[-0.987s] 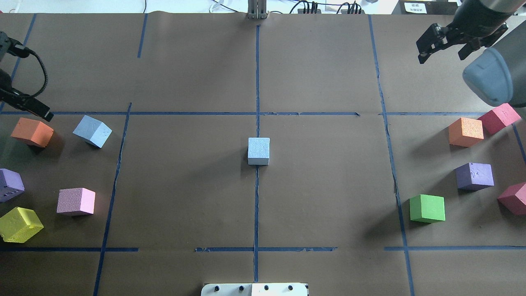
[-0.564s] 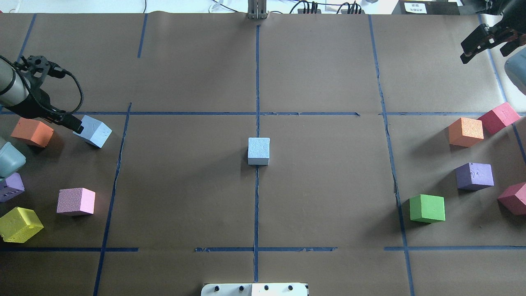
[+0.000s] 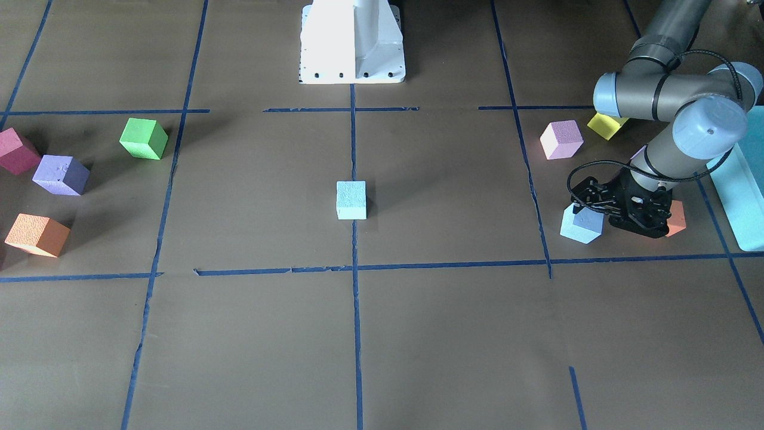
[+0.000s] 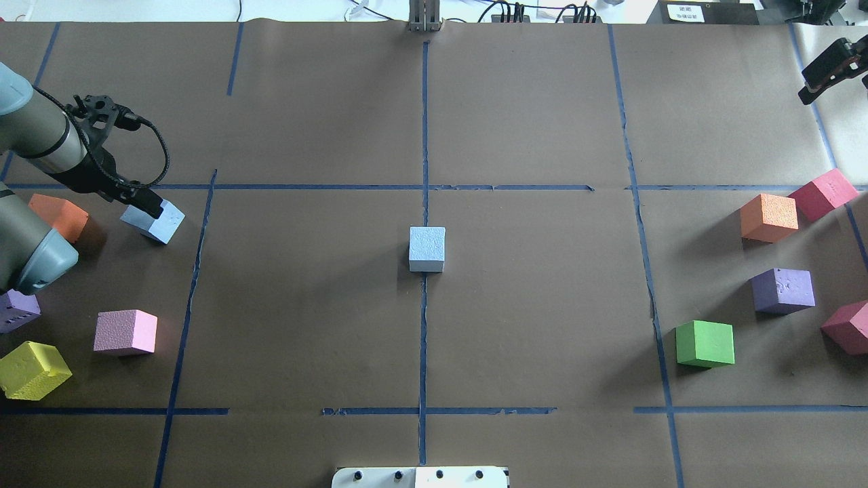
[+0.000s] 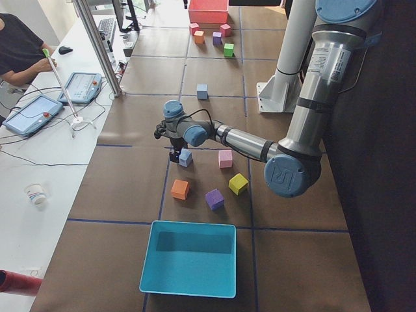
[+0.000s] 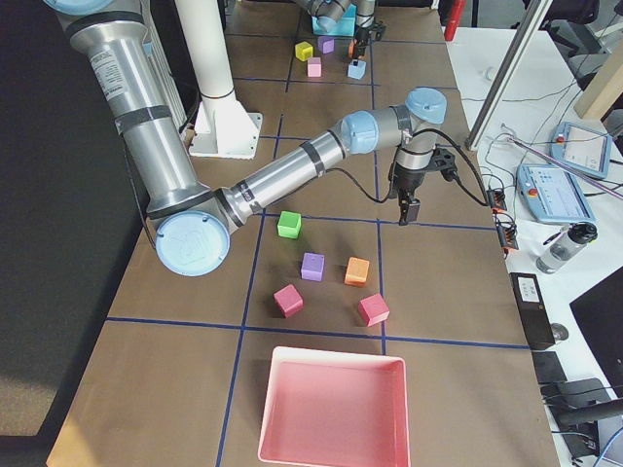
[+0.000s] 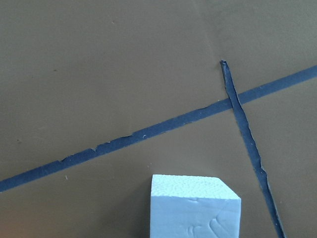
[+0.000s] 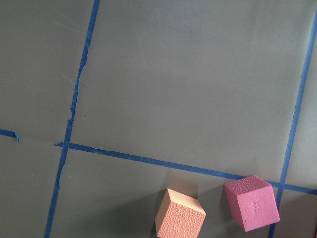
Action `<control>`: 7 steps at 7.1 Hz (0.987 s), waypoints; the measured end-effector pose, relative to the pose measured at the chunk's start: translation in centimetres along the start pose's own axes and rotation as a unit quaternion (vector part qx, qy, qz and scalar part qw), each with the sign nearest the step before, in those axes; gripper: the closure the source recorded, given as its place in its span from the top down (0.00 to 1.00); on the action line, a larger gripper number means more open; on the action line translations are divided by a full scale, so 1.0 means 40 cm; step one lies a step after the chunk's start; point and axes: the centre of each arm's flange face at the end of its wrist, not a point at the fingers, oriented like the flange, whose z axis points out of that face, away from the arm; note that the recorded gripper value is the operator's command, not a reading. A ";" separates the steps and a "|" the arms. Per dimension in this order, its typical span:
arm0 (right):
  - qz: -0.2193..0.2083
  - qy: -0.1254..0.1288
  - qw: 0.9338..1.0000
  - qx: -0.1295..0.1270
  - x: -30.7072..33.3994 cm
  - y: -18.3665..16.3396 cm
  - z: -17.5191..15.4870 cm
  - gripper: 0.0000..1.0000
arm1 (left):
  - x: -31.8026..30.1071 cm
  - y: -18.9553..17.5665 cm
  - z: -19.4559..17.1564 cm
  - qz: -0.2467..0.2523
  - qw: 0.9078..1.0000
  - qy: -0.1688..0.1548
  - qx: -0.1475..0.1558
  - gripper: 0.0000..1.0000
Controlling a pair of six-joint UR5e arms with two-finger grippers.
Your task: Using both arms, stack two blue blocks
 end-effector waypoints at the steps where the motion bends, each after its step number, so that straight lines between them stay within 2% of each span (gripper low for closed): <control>1: 0.000 0.000 1.000 -0.001 0.005 0.000 0.002 1.00 | 0.010 0.004 0.021 0.002 1.000 0.001 -0.007 1.00; 2: 0.000 0.000 1.000 -0.002 0.007 0.001 0.004 1.00 | 0.019 0.007 0.040 0.002 1.000 0.001 -0.013 0.86; 4: 0.001 0.000 1.000 -0.001 0.011 0.001 0.003 1.00 | 0.029 0.005 0.059 0.000 1.000 0.001 -0.019 0.25; 5: 0.001 -0.001 1.000 -0.001 0.012 0.001 0.001 1.00 | 0.031 0.005 0.060 -0.002 1.000 0.001 -0.020 0.07; 7: 0.008 -0.007 1.000 0.002 0.027 0.003 -0.012 1.00 | 0.047 0.001 0.025 -0.004 1.000 0.003 -0.014 0.02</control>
